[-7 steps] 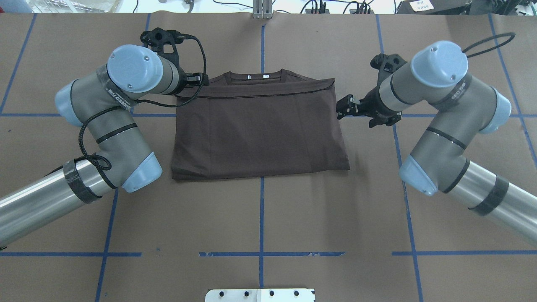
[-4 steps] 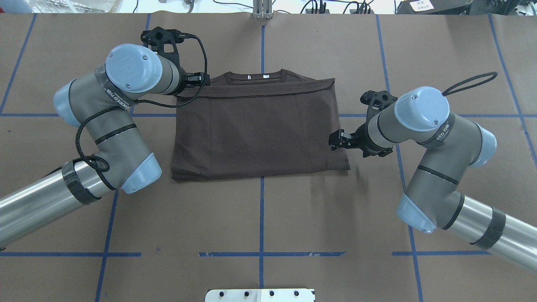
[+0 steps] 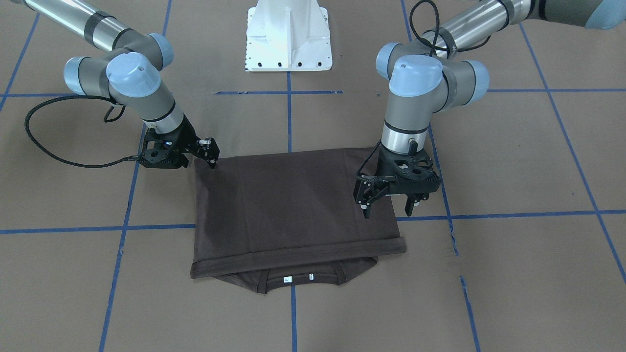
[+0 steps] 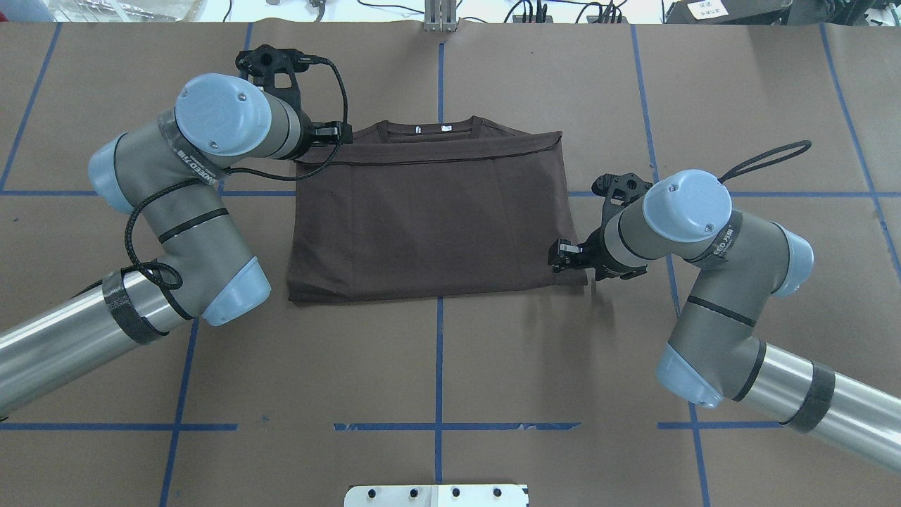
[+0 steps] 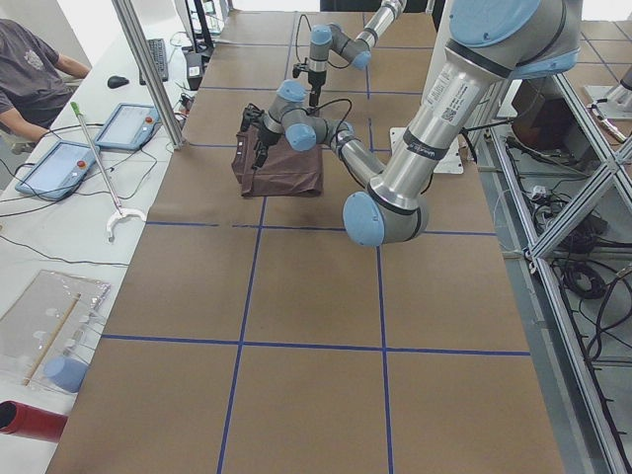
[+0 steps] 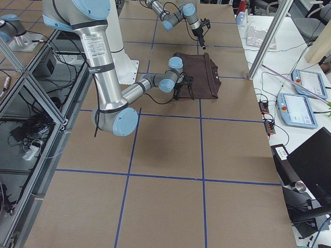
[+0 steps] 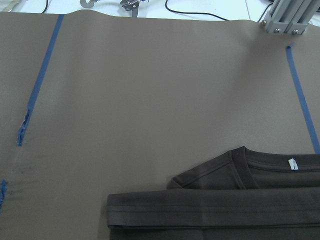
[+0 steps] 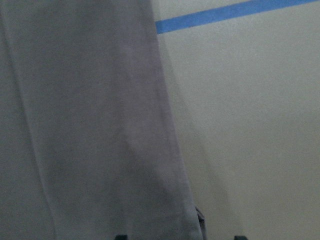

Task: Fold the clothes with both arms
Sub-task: 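Move the right gripper down to the folded shirt's side edge, then drag the side edge toward the robot with right gripper while left gripper lowers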

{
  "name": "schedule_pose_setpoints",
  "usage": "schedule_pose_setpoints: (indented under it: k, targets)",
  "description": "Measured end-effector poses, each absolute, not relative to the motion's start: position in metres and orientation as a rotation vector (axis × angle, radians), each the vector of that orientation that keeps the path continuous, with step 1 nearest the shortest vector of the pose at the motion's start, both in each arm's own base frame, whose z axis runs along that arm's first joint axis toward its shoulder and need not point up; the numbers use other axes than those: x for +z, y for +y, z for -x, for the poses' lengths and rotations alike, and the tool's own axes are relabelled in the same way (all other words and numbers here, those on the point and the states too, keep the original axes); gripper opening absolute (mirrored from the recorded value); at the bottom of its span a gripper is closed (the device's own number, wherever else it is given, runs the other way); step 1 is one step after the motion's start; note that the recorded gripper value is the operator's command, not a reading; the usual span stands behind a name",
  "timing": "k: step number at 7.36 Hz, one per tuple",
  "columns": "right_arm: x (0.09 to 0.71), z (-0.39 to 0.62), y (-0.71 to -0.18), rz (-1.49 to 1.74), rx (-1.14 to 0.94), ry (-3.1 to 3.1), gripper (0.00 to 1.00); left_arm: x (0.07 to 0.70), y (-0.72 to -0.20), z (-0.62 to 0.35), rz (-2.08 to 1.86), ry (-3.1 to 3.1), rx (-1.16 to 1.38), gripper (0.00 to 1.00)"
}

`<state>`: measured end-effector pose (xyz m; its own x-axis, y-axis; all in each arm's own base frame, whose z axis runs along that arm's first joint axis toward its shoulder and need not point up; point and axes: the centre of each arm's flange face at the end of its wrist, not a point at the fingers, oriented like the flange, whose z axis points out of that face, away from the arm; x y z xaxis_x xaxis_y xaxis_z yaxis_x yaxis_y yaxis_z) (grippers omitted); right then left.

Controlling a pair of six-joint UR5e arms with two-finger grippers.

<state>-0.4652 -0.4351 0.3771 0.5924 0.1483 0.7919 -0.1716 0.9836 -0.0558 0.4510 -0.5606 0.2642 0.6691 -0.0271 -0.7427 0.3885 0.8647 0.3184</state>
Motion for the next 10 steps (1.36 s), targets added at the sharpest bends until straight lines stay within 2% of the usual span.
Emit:
schedule_pose_setpoints:
  k: [1,6,8,10]
  targets:
    - [0.377,0.466,-0.434,-0.026,0.181,-0.918,0.0,0.264,-0.56,-0.45,-0.485,0.81,-0.244,1.0]
    - [0.381,0.438,-0.417,-0.019,0.169,-0.934,0.0,0.266,-0.56,-0.45,-0.486,0.807,-0.242,1.0]
    - [0.399,0.386,-0.341,0.005,0.116,-0.925,0.0,0.265,-0.56,-0.45,-0.484,0.81,-0.246,1.0]
    - [0.402,0.378,-0.253,0.083,-0.008,-0.913,0.0,0.264,-0.559,-0.451,-0.483,0.814,-0.25,1.0]
